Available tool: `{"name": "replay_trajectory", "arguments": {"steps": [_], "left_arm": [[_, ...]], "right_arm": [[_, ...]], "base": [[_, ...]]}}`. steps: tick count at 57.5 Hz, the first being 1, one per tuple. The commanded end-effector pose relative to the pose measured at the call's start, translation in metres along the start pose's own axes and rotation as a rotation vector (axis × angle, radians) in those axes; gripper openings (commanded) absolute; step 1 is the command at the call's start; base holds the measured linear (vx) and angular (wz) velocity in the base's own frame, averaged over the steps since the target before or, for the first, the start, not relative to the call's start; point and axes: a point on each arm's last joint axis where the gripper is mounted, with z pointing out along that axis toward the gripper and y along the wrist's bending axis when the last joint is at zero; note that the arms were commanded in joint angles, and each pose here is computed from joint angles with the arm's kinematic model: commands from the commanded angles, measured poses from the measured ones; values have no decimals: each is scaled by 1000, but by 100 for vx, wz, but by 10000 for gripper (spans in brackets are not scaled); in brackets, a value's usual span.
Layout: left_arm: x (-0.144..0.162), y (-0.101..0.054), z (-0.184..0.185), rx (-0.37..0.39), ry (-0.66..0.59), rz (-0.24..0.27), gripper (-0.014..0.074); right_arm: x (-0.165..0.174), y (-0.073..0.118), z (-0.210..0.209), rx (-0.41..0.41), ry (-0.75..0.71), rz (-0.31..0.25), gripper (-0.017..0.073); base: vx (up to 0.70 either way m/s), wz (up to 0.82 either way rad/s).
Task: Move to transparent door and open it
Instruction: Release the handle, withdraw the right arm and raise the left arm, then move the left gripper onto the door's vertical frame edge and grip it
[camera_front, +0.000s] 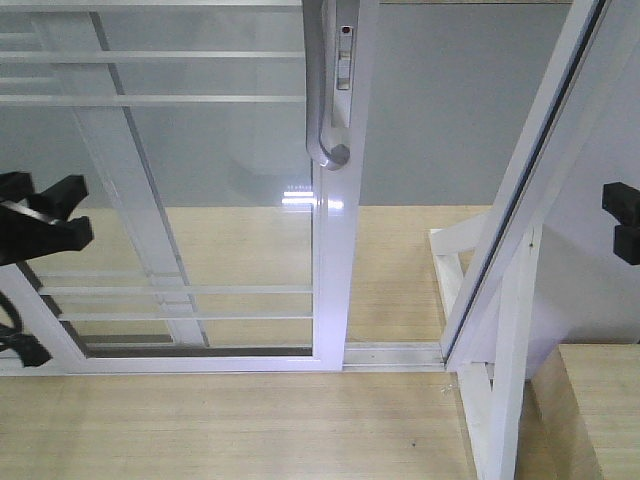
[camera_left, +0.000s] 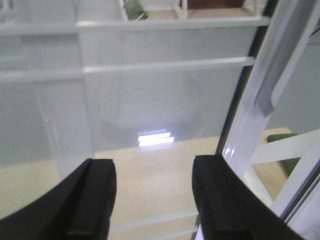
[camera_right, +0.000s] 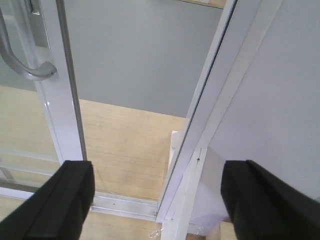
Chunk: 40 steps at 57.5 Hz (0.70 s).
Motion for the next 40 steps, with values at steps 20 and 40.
{"name": "replay_trajectory", "arguments": {"steps": [20, 40], "left_arm": [[-35, -71, 83, 276, -322, 61, 471], [-78, -94, 166, 290, -381, 91, 471]], "right_arm": [[-18, -3, -6, 15, -141, 2, 573], [-18, -3, -6, 15, -141, 2, 550]], "base": [[0, 0], [0, 0]]}}
